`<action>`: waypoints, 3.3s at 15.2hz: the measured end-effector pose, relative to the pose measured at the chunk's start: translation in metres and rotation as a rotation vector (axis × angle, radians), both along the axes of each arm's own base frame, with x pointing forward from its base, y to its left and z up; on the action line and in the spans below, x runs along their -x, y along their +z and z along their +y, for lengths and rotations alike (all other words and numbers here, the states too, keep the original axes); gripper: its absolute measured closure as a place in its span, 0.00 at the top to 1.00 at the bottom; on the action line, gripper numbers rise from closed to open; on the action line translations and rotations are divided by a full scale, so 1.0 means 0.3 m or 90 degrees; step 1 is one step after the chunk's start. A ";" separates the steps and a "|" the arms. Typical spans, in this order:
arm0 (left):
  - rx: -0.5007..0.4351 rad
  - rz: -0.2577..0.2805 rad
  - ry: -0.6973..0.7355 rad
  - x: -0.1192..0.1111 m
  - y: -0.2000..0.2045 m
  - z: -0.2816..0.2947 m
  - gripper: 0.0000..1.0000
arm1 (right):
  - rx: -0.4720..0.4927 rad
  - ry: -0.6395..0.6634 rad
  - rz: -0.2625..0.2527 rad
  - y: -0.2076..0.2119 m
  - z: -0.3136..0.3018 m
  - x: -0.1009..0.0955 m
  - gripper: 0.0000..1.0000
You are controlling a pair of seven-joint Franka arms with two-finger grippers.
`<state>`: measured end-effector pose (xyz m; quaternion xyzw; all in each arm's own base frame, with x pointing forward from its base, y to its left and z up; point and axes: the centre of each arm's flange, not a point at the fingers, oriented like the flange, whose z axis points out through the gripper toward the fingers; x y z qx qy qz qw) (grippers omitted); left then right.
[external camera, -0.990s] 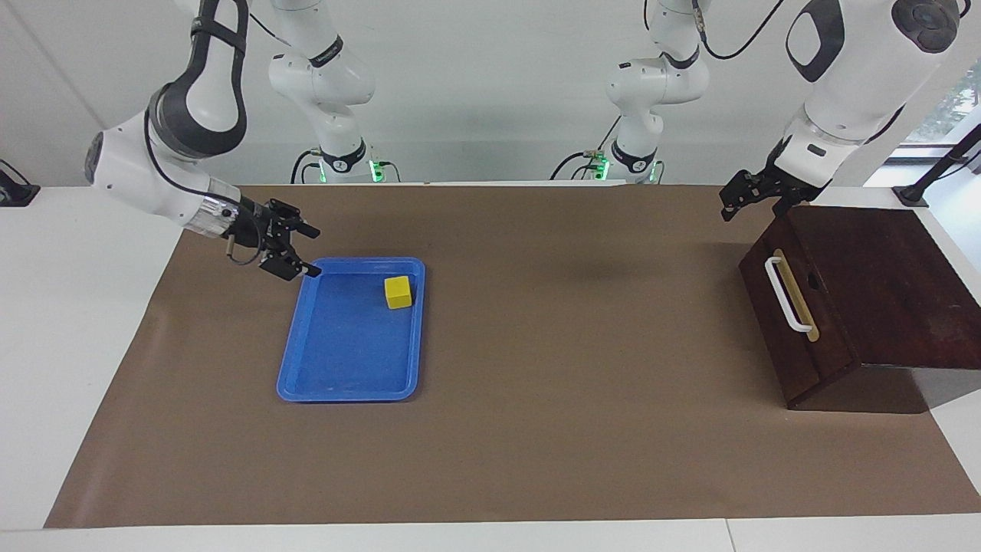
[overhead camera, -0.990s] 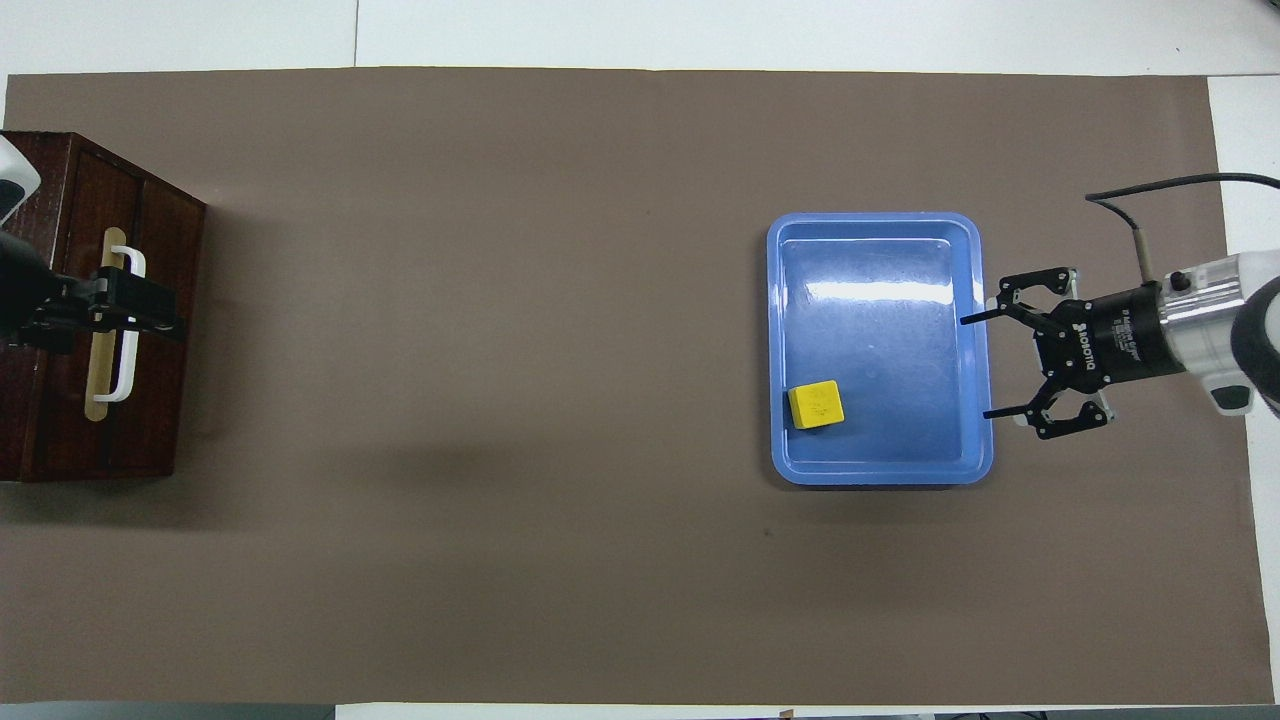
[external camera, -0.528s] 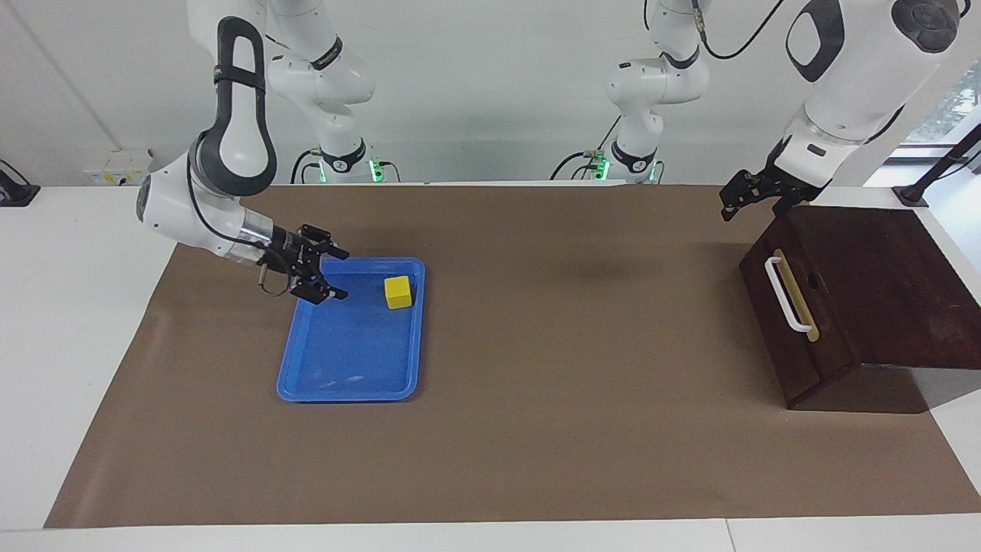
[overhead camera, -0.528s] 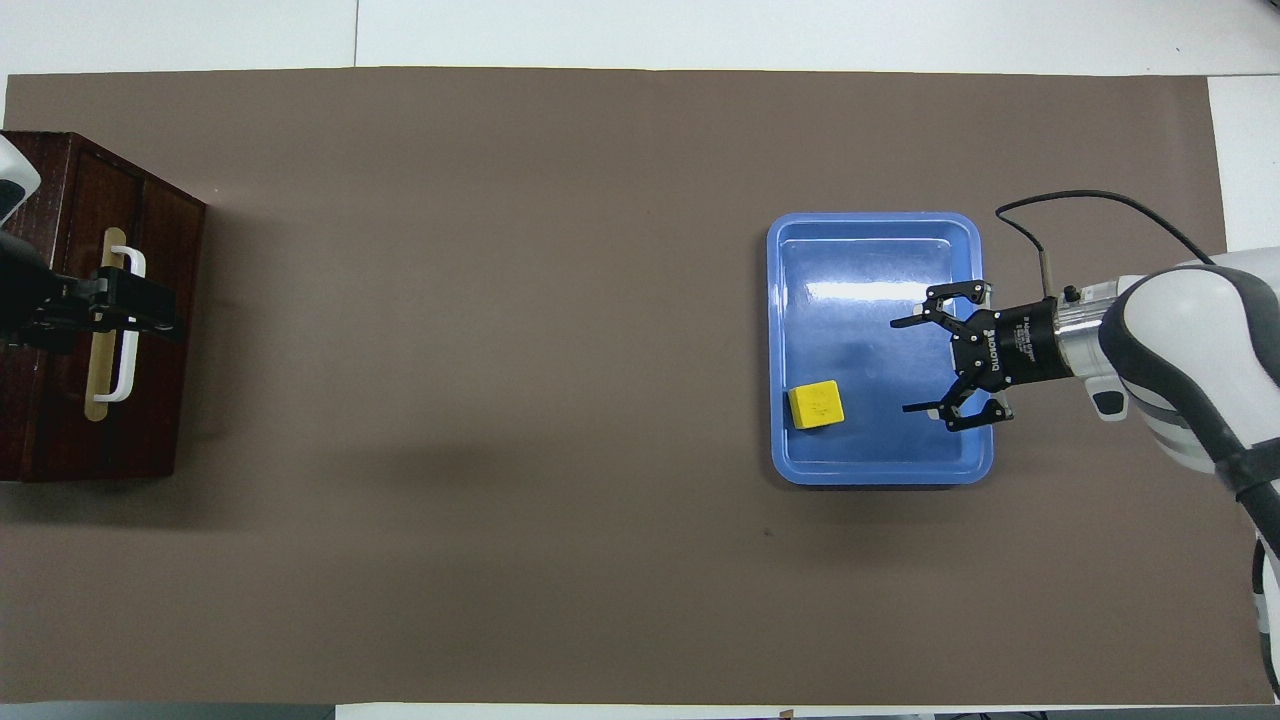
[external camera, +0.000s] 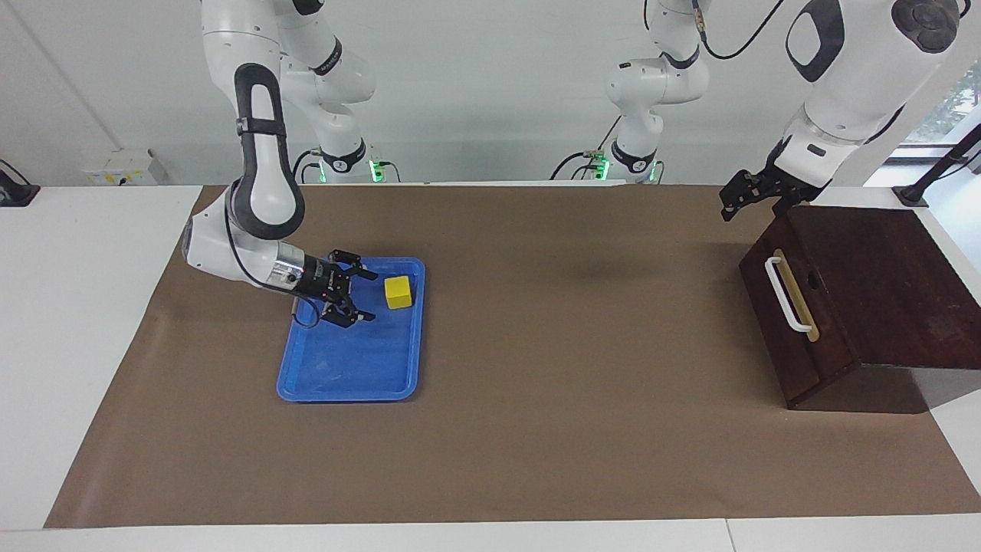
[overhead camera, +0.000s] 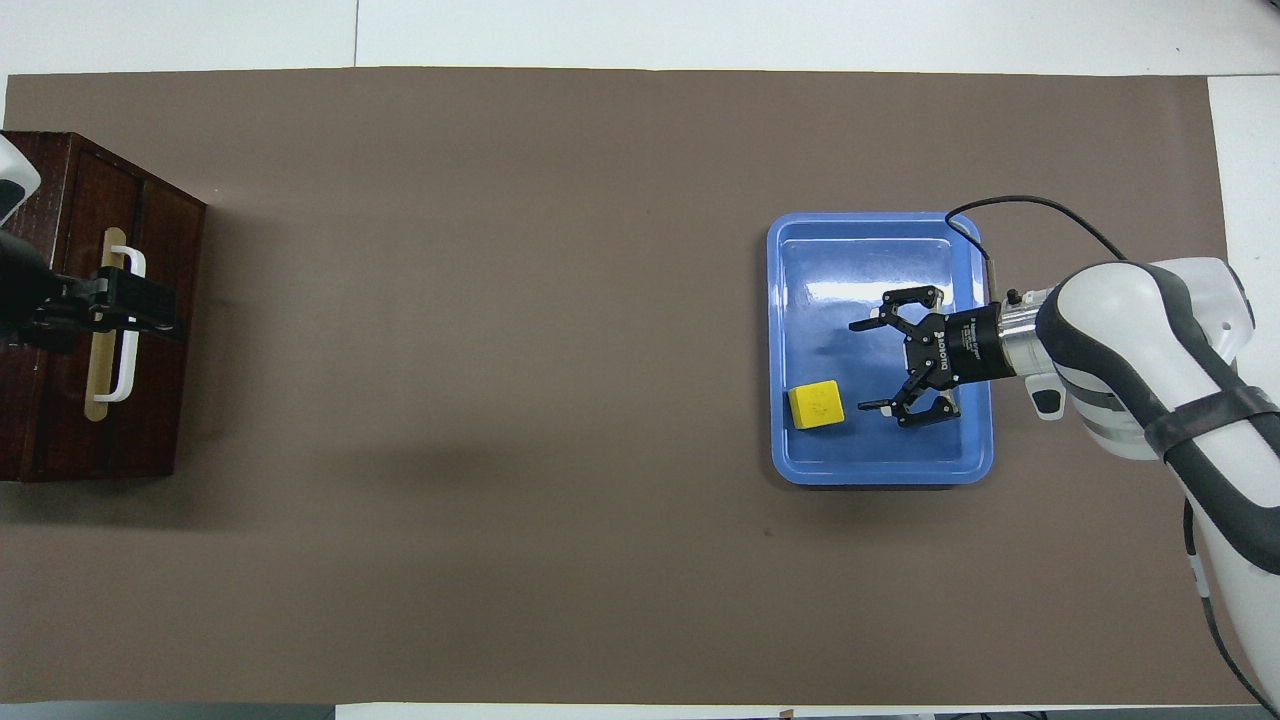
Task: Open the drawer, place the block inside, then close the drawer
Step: 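Move the right gripper over the tray toward the yellow block, then close the right gripper on the yellow block in the tray, then pull the drawer open with the left gripper while the right gripper lifts the block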
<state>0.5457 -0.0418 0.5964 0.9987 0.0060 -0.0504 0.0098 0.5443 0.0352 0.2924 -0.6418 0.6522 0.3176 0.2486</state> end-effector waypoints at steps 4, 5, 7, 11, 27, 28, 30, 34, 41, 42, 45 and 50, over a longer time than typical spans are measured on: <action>0.000 0.000 0.000 0.000 0.000 0.000 1.00 | -0.003 0.038 -0.006 -0.036 0.053 0.035 1.00; 0.000 0.000 0.000 0.000 0.000 0.000 1.00 | -0.003 0.047 -0.012 -0.040 0.060 0.039 1.00; 0.000 0.000 0.000 0.000 0.000 0.000 1.00 | -0.002 0.064 -0.024 -0.044 0.084 0.042 1.00; 0.000 0.000 0.000 0.000 0.000 0.000 1.00 | 0.000 0.092 -0.049 -0.058 0.106 0.049 1.00; 0.000 -0.001 -0.003 0.003 0.004 -0.010 1.00 | -0.005 0.119 -0.064 -0.089 0.104 0.066 1.00; 0.000 -0.001 -0.003 0.003 0.004 -0.008 1.00 | -0.005 0.119 -0.062 -0.095 0.104 0.071 1.00; 0.000 -0.001 -0.002 0.003 0.005 -0.005 1.00 | -0.001 0.116 -0.063 -0.102 0.100 0.075 1.00; -0.030 -0.042 -0.003 -0.021 0.008 -0.013 1.00 | 0.003 0.115 -0.065 -0.106 0.097 0.075 0.92; -0.267 -0.115 -0.090 -0.144 -0.216 -0.056 1.00 | 0.004 0.114 -0.067 -0.103 0.096 0.072 0.55; -0.295 -0.120 -0.096 -0.176 -0.272 -0.056 1.00 | 0.005 0.113 -0.069 -0.098 0.096 0.067 0.55; -0.328 -0.136 -0.118 -0.254 -0.431 -0.056 1.00 | 0.007 0.093 -0.070 -0.050 0.099 0.025 0.55; -0.340 -0.138 -0.139 -0.255 -0.565 0.017 1.00 | 0.009 0.092 -0.052 0.227 0.134 -0.114 0.55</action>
